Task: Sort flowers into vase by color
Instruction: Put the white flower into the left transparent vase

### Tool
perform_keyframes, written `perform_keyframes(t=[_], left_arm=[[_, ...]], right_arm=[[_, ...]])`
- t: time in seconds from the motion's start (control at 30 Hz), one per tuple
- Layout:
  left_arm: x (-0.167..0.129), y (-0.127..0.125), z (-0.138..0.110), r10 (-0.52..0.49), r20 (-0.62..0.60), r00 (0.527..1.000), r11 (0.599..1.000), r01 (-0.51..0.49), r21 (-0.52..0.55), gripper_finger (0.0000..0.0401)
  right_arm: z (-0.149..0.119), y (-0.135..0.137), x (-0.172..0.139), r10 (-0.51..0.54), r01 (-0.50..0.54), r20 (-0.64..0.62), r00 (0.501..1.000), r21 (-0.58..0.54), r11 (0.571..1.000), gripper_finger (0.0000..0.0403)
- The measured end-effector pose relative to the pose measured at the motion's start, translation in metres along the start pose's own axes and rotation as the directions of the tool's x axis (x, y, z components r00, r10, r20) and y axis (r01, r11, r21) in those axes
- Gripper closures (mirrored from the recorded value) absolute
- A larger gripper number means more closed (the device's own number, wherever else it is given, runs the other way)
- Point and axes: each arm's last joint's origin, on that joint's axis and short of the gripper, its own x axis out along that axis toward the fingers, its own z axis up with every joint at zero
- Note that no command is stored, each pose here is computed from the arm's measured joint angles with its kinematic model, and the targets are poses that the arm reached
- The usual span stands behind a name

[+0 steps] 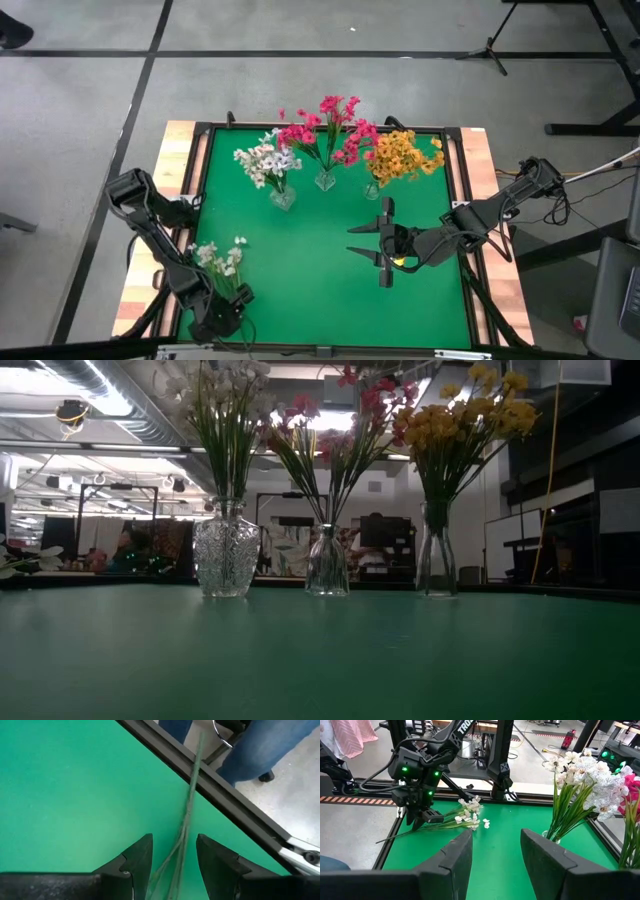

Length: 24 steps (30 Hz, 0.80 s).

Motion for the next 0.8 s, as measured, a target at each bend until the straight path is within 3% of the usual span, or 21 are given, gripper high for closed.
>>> perform_keyframes(t=[0.23,0.8], left_arm=[[0.0004,0.0014,-0.0002,0.004,0.001,1.000,0.998,-0.004,0.055,0.0252],[0.0034,0.0066,0.0010,-0.012,0.007,1.000,1.000,0.012,0.013,0.0252]], right_arm=[[-0.0001,0.0000,0.0000,0.000,0.000,-0.001,1.000,-0.001,1.000,0.0237],[-0.0024,-0.0003,0.0000,-0.003,0.003,-0.022,1.000,-0.014,1.000,0.0237]])
